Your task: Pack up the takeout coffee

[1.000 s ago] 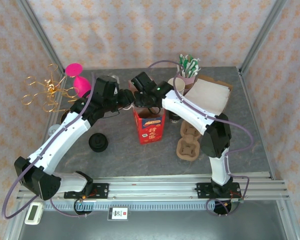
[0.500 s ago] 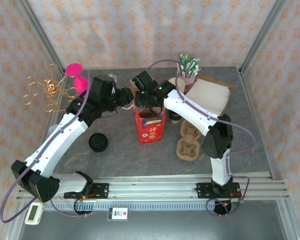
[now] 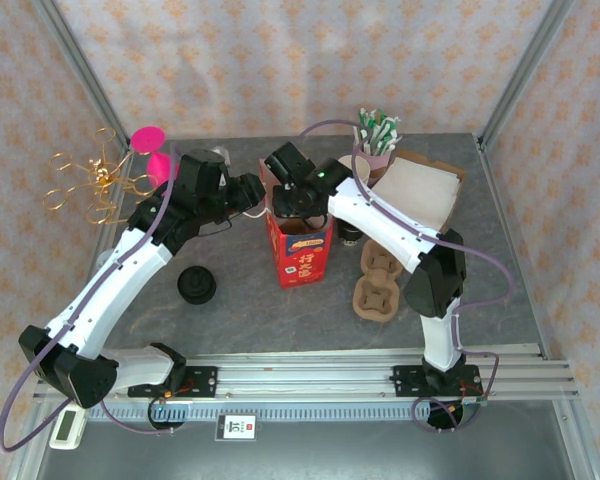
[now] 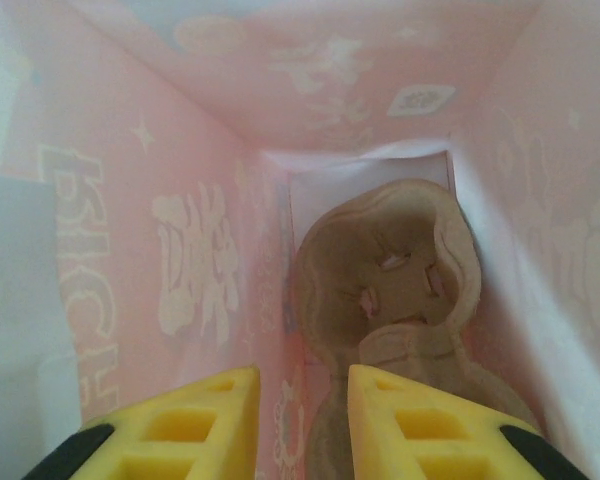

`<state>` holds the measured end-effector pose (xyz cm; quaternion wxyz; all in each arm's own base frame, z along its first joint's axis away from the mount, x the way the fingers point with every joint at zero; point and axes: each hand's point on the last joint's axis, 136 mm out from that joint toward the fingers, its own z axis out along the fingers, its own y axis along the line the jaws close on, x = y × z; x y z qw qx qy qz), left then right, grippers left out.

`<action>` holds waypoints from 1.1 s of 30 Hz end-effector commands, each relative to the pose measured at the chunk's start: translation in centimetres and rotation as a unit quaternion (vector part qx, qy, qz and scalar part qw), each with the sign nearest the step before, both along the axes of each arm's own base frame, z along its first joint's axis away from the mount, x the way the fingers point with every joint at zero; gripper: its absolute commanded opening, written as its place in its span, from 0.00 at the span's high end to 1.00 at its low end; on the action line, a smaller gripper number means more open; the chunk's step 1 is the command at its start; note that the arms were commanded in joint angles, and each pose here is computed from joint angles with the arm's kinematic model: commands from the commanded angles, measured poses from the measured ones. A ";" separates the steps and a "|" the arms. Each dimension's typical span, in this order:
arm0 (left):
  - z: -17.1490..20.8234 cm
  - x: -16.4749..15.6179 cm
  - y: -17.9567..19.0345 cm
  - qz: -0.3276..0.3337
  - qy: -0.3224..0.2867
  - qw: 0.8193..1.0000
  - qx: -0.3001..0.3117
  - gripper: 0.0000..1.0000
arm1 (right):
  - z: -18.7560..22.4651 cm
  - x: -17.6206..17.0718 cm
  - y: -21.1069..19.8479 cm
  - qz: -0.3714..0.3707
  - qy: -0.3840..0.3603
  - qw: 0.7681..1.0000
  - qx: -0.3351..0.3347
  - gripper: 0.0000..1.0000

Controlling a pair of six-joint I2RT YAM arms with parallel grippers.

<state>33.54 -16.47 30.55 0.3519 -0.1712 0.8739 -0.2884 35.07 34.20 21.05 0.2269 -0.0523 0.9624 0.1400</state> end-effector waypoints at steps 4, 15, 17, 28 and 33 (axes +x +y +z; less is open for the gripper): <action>1.5 -0.5 1.3 0.012 -0.017 1.000 0.010 0.50 | 2.6 -1.2 -0.6 0.003 -0.004 1.000 0.006 0.71; 1.8 -0.7 2.2 0.023 -0.020 0.999 0.016 0.52 | 2.8 -2.5 -1.2 0.007 0.015 1.000 -0.011 0.71; 1.5 -0.6 1.9 0.016 -0.020 1.000 0.012 0.53 | 2.8 -2.7 -1.1 0.009 0.018 1.000 -0.014 0.71; 0.4 0.6 0.8 -0.002 -0.013 1.000 0.009 0.61 | 3.5 -3.0 -1.6 0.009 0.022 0.999 -0.032 0.72; 0.3 0.7 0.9 0.000 -0.016 1.000 0.014 0.61 | 3.6 -3.5 -1.9 0.013 0.024 0.999 -0.039 0.72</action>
